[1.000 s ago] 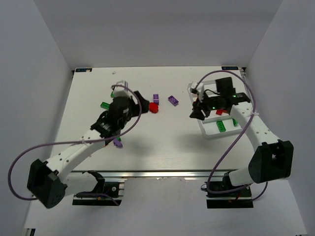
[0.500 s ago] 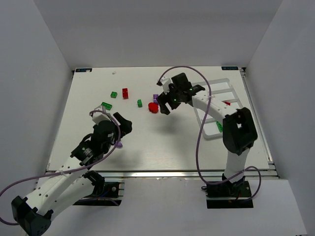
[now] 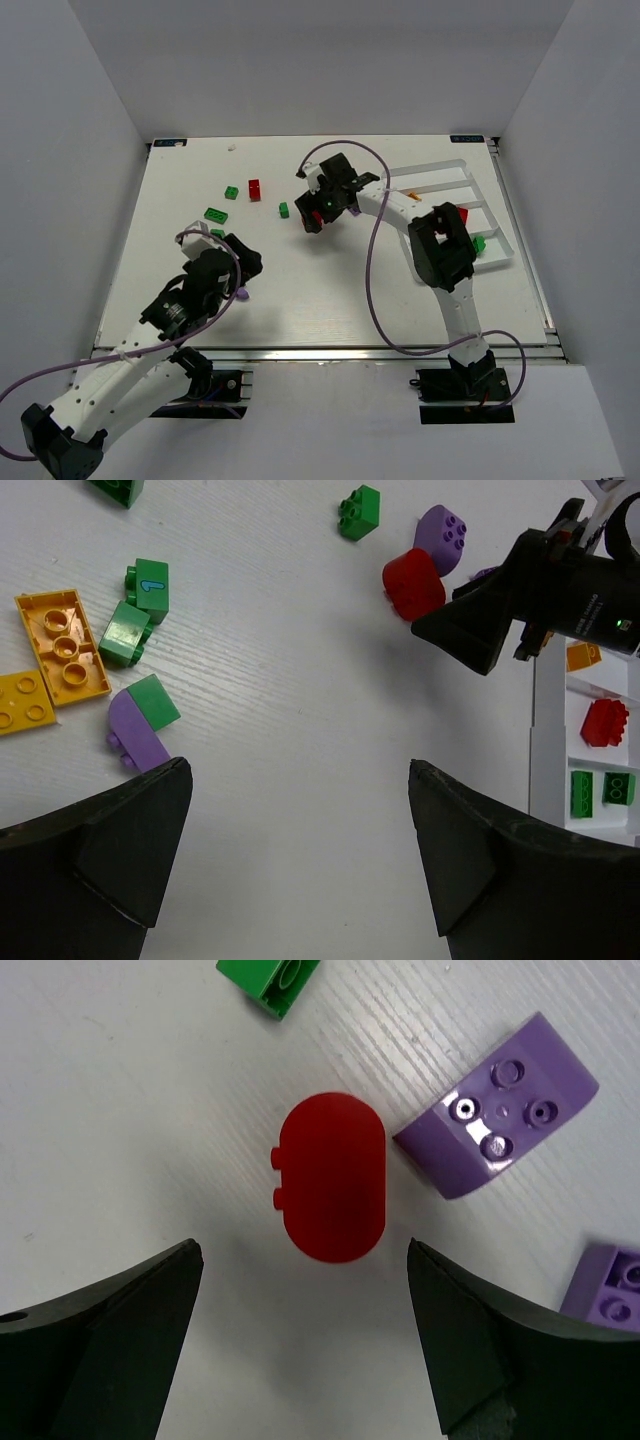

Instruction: Sort the legos into containers by color

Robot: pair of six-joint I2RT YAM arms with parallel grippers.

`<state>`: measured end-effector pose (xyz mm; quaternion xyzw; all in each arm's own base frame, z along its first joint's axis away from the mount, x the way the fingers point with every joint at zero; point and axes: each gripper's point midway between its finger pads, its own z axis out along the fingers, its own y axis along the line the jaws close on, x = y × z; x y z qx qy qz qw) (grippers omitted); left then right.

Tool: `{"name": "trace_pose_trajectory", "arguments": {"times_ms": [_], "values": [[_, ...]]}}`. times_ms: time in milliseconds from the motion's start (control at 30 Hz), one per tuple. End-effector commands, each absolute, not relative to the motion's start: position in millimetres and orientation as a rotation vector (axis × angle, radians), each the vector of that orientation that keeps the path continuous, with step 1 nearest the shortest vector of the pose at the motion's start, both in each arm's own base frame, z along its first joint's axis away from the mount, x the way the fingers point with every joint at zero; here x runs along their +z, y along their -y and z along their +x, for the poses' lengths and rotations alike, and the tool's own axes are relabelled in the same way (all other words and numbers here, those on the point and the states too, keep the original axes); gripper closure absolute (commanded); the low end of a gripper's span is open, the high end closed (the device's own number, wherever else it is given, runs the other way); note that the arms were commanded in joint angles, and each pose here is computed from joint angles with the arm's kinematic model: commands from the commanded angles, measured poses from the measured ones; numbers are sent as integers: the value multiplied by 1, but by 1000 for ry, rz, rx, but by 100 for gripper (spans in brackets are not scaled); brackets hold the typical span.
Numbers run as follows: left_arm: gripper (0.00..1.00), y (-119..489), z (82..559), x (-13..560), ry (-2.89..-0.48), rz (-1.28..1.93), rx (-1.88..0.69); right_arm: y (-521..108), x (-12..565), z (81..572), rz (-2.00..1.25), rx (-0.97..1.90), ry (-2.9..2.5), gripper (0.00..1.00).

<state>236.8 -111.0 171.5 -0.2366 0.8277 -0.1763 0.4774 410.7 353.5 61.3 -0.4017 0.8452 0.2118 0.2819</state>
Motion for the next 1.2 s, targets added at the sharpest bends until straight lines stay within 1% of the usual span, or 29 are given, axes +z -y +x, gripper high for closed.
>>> {"name": "trace_pose_trajectory", "arguments": {"times_ms": [0, 133, 267, 300, 367, 433, 467, 500, 533, 567, 600, 633, 700, 733, 767, 800, 833, 867, 933, 967, 1000, 1067, 1100, 1167], "values": [[2, 103, 234, 170, -2016, -611, -405, -367, 77, 435, -1047, 559, -2184, 13], [2, 101, 233, 166, -2015, -627, -404, -375, 57, 443, -1065, 559, -2184, 16], [2, 100, 231, 162, -2032, -634, -391, -390, 48, 450, -1106, 552, -2147, 25], [2, 99, 230, 161, -2029, -645, -390, -391, 47, 450, -1114, 550, -2141, 30], [2, 96, 228, 162, -2019, -660, -389, -390, 50, 447, -1135, 543, -2124, 45], [2, 95, 227, 158, -2023, -666, -388, -388, 58, 436, -1177, 571, -2105, 63], [2, 96, 227, 157, -2022, -667, -398, -389, 76, 427, -1193, 615, -2077, 77], [2, 98, 227, 154, -2026, -667, -404, -387, 89, 418, -1204, 639, -2058, 86], [2, 98, 226, 151, -2029, -666, -408, -379, 113, 406, -1217, 650, -2019, 94], [2, 99, 226, 151, -2029, -665, -414, -377, 125, 402, -1226, 665, -1988, 96], [2, 99, 227, 150, -2028, -664, -412, -373, 133, 396, -1241, 676, -1965, 98], [2, 100, 227, 150, -2027, -663, -417, -368, 163, 389, -1249, 684, -1895, 100], [2, 100, 226, 149, -2029, -661, -417, -349, 172, 375, -1297, 719, -1868, 100], [2, 101, 227, 149, -2025, -659, -427, -325, 201, 366, -1350, 722, -1777, 100], [2, 101, 227, 149, -2023, -660, -430, -320, 190, 359, -1361, 734, -1822, 100], [2, 101, 227, 148, -2023, -658, -429, -301, 205, 360, -1347, 705, -1801, 100], [2, 101, 227, 147, -2025, -657, -432, -285, 196, 356, -1360, 689, -1822, 100], [2, 102, 227, 147, -2022, -655, -437, -269, 205, 353, -1344, 666, -1814, 100], [2, 103, 227, 147, -2020, -653, -443, -226, 199, 367, -1258, 594, -1884, 100], [2, 103, 227, 145, -2021, -652, -444, -209, 193, 365, -1224, 570, -1927, 100], [2, 103, 228, 145, -2019, -651, -446, -180, 188, 375, -1146, 524, -1979, 100], [2, 105, 228, 145, -2019, -648, -451, -147, 176, 381, -1030, 469, -2077, 100], [2, 106, 228, 145, -2021, -644, -456, -120, 171, 389, -941, 427, -2133, 100], [2, 107, 229, 144, -2022, -641, -459, -98, 159, 395, -802, 411, -2220, 100]]}}
